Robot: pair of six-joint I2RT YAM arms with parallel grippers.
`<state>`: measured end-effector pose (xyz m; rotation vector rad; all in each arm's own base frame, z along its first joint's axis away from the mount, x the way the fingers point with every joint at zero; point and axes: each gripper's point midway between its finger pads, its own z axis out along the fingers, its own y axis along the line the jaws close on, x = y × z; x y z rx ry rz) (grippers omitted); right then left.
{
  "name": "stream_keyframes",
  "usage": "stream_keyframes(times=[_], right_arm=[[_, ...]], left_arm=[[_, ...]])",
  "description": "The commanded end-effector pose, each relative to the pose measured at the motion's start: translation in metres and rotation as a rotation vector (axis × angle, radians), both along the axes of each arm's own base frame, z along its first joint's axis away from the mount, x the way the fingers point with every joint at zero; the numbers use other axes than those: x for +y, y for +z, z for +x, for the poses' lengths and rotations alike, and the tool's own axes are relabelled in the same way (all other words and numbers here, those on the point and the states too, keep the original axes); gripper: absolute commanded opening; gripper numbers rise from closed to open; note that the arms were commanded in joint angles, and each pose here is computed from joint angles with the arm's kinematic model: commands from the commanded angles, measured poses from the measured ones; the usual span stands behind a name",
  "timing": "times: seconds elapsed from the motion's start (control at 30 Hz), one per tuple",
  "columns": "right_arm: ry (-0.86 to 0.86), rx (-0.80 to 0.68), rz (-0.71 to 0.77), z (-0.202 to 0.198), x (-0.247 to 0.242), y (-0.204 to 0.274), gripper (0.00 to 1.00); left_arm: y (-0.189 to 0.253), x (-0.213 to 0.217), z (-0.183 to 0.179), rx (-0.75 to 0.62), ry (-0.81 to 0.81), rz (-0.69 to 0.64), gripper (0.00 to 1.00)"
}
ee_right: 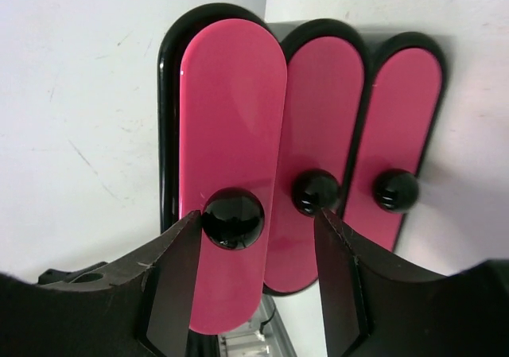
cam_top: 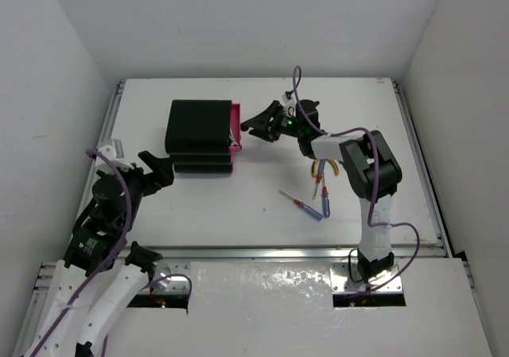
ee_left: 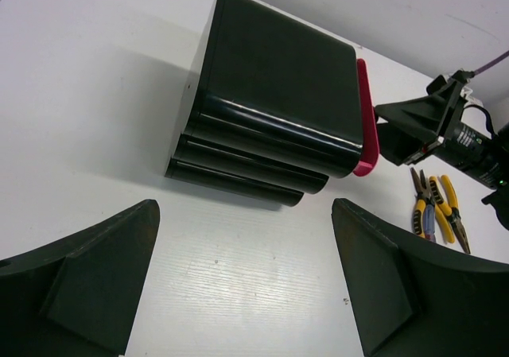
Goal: Sort the tools into containers
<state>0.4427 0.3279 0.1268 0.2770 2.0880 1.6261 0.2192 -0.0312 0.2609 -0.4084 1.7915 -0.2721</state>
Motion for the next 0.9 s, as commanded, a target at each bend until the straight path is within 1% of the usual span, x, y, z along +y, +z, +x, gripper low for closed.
stream_keyframes(times=[0.0, 0.17, 0.23, 0.27, 0.3, 0.37, 0.73, 0.87], right_arm=[[-0.015, -0.046, 0.005, -0.002, -0.014, 0.004, 0.55], [0.032, -0.060, 0.023, -0.002, -0.004, 0.006, 0.55], [0.044, -0.071, 0.007, 0.000, 0.001, 0.009, 0.54], [0.059, -0.056, -0.008, -0.003, 0.007, 0.005, 0.54], [0.072, -0.086, -0.010, -0.001, 0.012, 0.013, 0.54], [0.094, -0.089, -0.010, -0.002, 0.023, 0.017, 0.54], [0.110, -0.057, -0.016, 0.001, 0.043, 0.009, 0.52], [0.109, -0.066, -0.017, 0.004, 0.047, 0.011, 0.51]], left_arm=[[0.014, -0.004, 0.002, -0.055, -0.023, -0.008, 0.88], [0.014, -0.005, 0.003, -0.055, -0.027, -0.005, 0.88], [0.013, -0.006, 0.003, -0.052, -0.028, -0.005, 0.88], [0.013, -0.005, 0.003, -0.050, -0.028, -0.004, 0.88], [0.013, -0.006, 0.003, -0.050, -0.028, -0.004, 0.88], [0.013, -0.006, 0.003, -0.050, -0.028, -0.004, 0.88], [0.014, -0.006, 0.003, -0.053, -0.032, -0.004, 0.88], [0.014, -0.006, 0.003, -0.056, -0.033, -0.004, 0.88]])
